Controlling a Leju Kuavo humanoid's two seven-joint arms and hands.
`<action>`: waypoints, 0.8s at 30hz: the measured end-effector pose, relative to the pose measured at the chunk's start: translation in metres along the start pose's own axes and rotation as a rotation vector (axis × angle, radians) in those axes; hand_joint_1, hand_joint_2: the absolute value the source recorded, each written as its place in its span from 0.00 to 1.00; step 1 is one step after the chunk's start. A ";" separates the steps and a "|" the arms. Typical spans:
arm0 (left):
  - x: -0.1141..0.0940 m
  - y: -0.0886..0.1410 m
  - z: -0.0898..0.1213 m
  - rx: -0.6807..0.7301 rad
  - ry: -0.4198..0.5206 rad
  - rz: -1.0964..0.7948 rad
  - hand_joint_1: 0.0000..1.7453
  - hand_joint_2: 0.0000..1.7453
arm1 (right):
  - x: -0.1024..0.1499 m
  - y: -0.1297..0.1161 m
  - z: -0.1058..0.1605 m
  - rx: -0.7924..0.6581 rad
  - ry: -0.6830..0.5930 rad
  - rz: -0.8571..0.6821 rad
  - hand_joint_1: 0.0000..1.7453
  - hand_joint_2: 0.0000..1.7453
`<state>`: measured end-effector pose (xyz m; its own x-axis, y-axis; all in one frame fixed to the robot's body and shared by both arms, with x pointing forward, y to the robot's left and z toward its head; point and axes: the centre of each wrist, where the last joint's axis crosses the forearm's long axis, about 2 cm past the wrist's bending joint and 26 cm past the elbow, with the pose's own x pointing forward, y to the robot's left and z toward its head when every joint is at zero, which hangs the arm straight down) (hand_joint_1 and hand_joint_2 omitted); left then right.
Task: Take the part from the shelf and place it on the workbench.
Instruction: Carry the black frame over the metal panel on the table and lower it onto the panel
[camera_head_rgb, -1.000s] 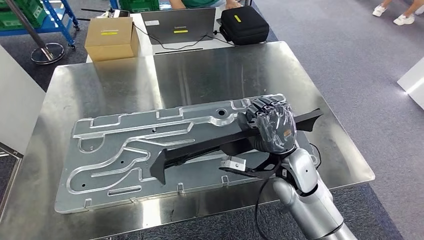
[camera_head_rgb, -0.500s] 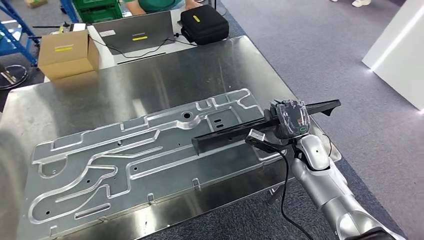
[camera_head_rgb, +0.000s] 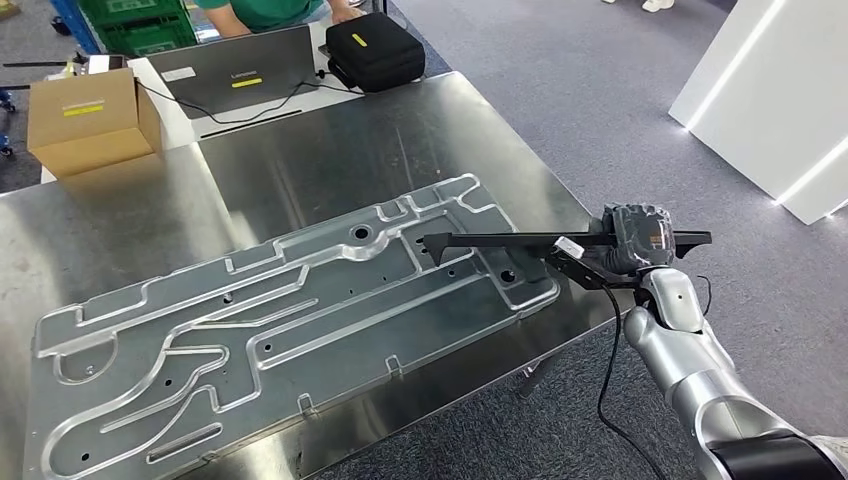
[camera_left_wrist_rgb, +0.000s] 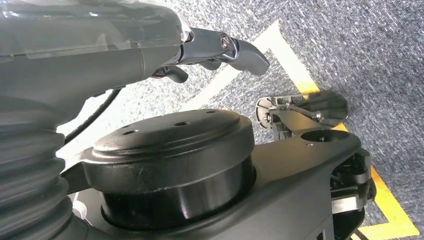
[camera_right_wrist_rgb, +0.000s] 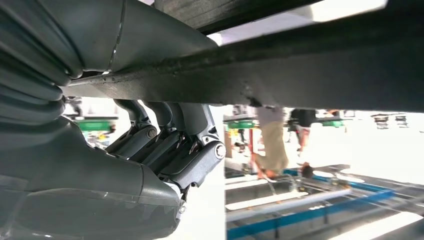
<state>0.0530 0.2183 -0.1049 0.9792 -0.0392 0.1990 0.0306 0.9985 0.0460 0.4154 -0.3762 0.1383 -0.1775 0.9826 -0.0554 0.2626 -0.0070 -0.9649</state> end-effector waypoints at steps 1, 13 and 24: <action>0.000 0.000 0.000 0.000 -0.002 0.000 0.00 1.00 | -0.003 -0.001 0.000 0.003 0.009 0.002 0.94 1.00; -0.001 -0.002 0.000 -0.007 -0.028 0.000 0.00 1.00 | -0.033 -0.003 0.008 0.033 0.083 -0.009 0.94 1.00; -0.003 -0.002 0.001 -0.010 -0.034 0.003 0.00 1.00 | -0.067 -0.008 0.022 -0.029 0.233 -0.073 0.94 1.00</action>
<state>0.0500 0.2165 -0.1051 0.9720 -0.0372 0.2319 0.0298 0.9989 0.0352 0.4040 -0.4463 0.1440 0.0254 0.9967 0.0777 0.2847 0.0673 -0.9562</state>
